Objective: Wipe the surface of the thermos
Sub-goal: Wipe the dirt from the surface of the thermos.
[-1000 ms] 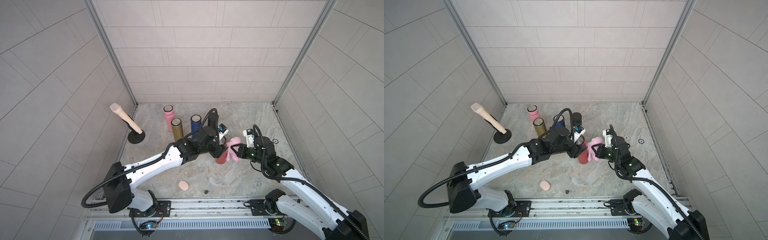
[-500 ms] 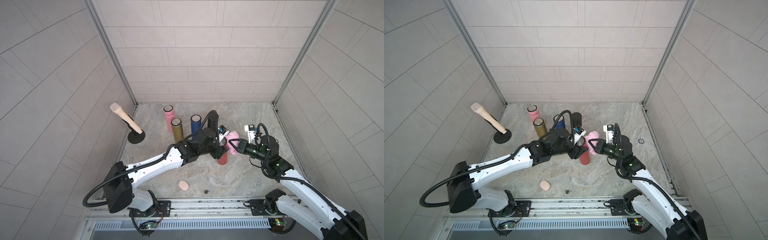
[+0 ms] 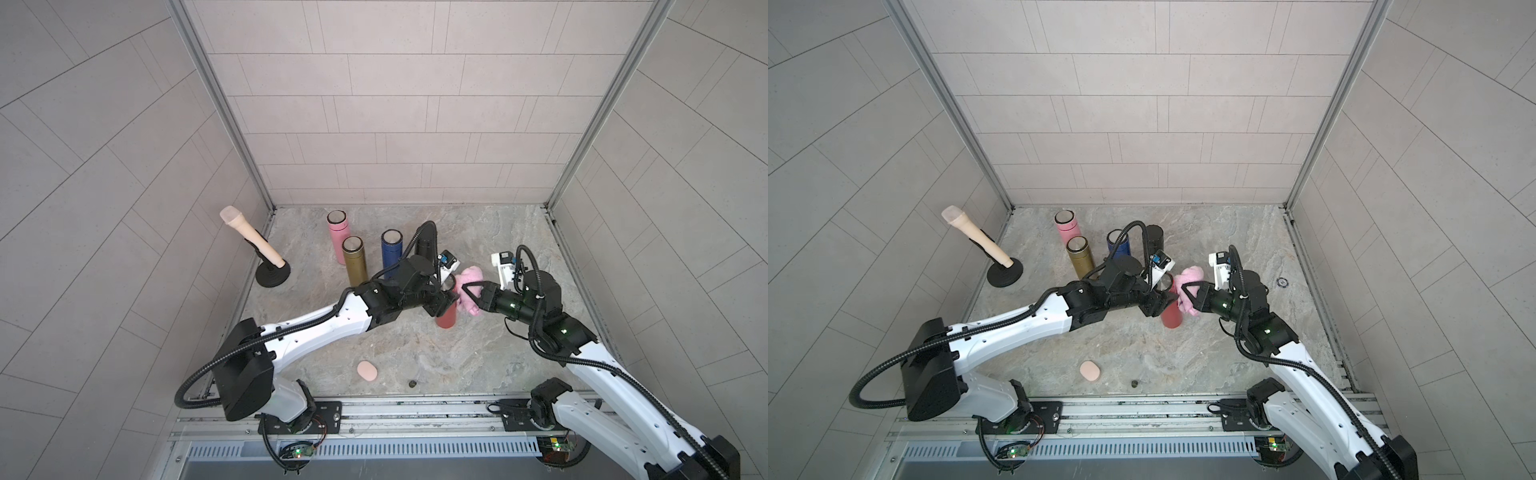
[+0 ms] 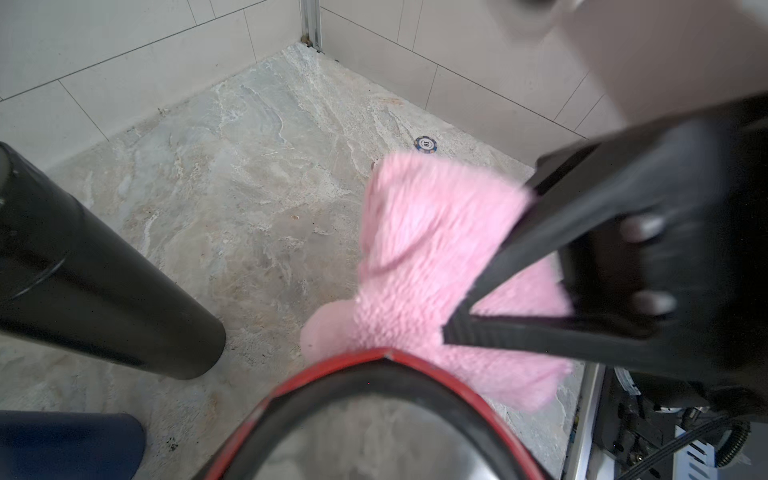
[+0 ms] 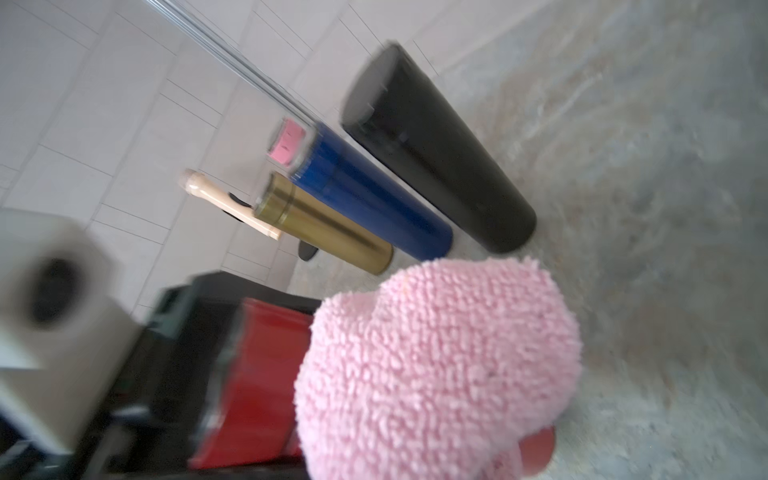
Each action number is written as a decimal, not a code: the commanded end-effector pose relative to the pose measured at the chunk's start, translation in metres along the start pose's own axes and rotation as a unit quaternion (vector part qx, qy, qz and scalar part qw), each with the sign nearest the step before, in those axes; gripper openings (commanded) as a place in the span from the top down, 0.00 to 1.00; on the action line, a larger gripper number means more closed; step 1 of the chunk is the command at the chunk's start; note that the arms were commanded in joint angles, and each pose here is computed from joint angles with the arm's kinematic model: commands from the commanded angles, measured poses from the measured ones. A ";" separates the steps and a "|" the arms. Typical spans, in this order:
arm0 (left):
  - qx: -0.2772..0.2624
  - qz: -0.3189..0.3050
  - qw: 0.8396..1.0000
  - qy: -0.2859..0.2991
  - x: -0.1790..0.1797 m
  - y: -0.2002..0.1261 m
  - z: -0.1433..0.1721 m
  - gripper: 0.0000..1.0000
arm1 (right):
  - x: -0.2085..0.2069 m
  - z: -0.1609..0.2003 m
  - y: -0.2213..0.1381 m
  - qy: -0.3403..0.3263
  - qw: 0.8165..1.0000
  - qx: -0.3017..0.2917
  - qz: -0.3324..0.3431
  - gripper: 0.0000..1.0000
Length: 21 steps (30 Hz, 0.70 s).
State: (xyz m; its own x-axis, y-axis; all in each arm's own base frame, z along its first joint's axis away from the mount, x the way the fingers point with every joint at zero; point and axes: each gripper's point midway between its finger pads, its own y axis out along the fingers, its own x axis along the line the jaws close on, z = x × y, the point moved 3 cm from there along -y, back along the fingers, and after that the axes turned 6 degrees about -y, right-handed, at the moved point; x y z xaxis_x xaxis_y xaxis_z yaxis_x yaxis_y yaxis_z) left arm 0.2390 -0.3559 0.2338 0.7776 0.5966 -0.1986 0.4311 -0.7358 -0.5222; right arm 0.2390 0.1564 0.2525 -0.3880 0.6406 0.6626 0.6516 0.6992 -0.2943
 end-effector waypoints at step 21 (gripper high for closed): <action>-0.103 -0.181 0.933 -0.292 0.022 -0.017 -0.055 1.00 | -0.043 0.069 -0.004 -0.010 0.998 0.020 0.058 1.00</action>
State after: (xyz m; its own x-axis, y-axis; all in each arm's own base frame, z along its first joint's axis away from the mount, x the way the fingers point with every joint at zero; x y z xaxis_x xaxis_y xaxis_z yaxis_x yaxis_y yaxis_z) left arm 0.2666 -0.3519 0.2576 0.4019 0.8408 -0.3627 0.6576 -0.5407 -0.5246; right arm 0.2057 0.1493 0.1504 -0.2658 0.7123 0.6496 0.5901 0.6531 -0.4746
